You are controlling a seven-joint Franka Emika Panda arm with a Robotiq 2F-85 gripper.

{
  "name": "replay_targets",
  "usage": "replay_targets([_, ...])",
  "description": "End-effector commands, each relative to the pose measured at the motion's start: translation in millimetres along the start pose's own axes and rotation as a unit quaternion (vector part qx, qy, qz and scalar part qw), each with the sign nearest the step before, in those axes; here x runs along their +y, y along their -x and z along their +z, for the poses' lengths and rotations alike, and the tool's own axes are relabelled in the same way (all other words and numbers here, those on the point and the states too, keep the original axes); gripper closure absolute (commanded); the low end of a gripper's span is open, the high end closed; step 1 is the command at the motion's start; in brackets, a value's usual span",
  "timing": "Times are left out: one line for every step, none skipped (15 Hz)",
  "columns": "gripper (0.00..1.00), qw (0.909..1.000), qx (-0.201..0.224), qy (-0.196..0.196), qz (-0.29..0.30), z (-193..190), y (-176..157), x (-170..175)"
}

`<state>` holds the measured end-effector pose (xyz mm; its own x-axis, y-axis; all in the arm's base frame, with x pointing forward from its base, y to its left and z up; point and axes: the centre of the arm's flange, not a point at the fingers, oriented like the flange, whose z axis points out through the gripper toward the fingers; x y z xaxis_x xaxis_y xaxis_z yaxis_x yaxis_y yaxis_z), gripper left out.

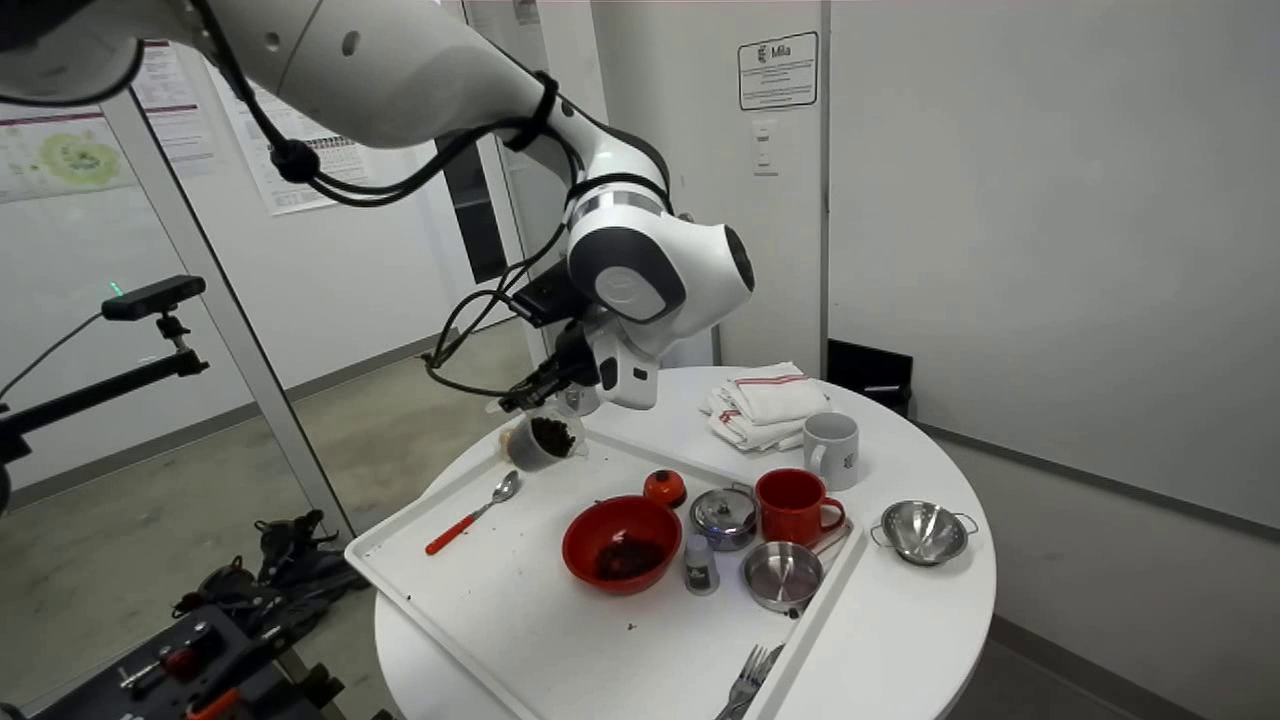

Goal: Pour the contents in the jug into the red bowl

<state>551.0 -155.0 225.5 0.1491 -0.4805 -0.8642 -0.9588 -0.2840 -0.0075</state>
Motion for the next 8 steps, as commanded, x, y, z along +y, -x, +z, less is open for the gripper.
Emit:
replay_targets([0.9,0.9982,-0.053,-0.011,-0.024,-11,2,-1])
replay_targets([0.9,0.9973,-0.068,-0.015,-0.023,-13,2,-1])
replay_targets([0.9,0.9968,-0.076,-0.013,-0.02,-13,1,-2])
replay_targets([0.9,0.9988,-0.047,-0.008,-0.011,-5,5,4])
replay_targets([0.74,0.9988,-0.048,-0.008,-0.009,-6,3,5])
replay_targets([0.74,0.9988,-0.047,-0.008,-0.008,-6,2,6])
replay_targets([0.9,0.998,-0.061,0.013,-0.009,-1,-1,1])
replay_targets([0.9,0.9962,-0.081,0.028,-0.01,2,-5,-3])
